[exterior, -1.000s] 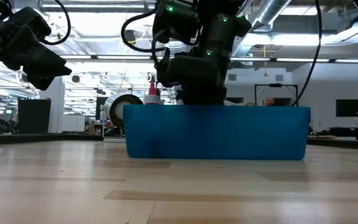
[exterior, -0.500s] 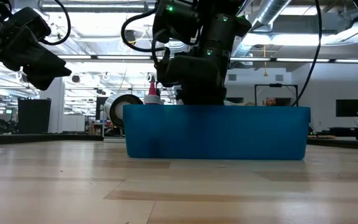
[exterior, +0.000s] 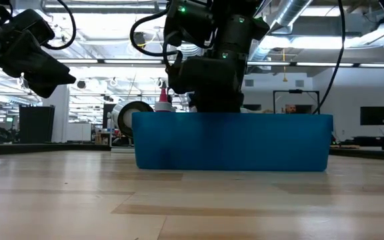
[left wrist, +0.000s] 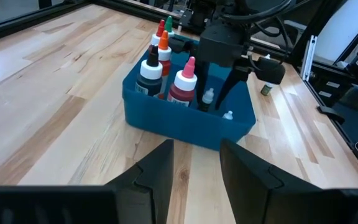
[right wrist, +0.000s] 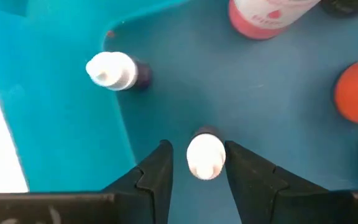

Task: Pick & Place food coloring
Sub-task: Put the small black food coloring bottle into the blue bin, then put the small dark green food coloring bottle into the blue bin

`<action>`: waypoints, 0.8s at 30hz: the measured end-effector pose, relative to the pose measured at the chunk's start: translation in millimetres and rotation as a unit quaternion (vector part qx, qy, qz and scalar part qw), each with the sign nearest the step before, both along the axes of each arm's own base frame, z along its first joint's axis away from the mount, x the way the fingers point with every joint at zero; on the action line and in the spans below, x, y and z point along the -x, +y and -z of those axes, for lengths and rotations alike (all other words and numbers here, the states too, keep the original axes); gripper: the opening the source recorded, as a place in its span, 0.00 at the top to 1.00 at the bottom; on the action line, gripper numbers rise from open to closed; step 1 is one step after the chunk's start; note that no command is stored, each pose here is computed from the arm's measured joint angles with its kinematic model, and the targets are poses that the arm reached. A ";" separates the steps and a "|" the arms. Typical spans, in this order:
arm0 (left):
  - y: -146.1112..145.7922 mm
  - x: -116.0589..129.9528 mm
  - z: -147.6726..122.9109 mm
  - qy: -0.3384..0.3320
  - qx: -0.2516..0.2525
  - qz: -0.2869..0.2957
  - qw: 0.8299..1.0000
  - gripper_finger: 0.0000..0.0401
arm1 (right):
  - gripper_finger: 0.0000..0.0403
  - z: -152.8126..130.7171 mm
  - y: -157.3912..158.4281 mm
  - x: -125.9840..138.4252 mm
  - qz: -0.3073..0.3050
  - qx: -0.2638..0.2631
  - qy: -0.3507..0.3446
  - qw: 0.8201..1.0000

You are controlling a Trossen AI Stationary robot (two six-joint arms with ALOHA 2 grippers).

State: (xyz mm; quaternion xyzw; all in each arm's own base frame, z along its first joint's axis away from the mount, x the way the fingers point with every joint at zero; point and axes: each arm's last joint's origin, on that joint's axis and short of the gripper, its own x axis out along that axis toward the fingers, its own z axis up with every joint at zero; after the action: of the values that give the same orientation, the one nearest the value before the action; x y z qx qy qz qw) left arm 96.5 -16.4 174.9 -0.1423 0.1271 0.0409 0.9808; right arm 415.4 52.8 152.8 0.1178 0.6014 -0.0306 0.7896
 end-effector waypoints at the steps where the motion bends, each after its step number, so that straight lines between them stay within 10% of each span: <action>1: 0.0 0.0 0.1 0.001 0.000 0.000 1.000 0.70 | 0.67 -0.9 0.0 0.4 0.000 -0.007 0.001 1.000; 24: 0.2 0.0 0.1 0.001 -0.002 -0.002 1.000 0.70 | 0.71 -55.2 -10.6 4.2 -0.007 -0.023 0.090 0.996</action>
State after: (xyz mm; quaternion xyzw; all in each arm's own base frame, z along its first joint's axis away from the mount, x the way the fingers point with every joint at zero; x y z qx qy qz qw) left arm 96.5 -16.2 174.8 -0.1404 0.1273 0.0437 0.9809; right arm 411.2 42.2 208.0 0.1283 0.6711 -0.0220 0.7298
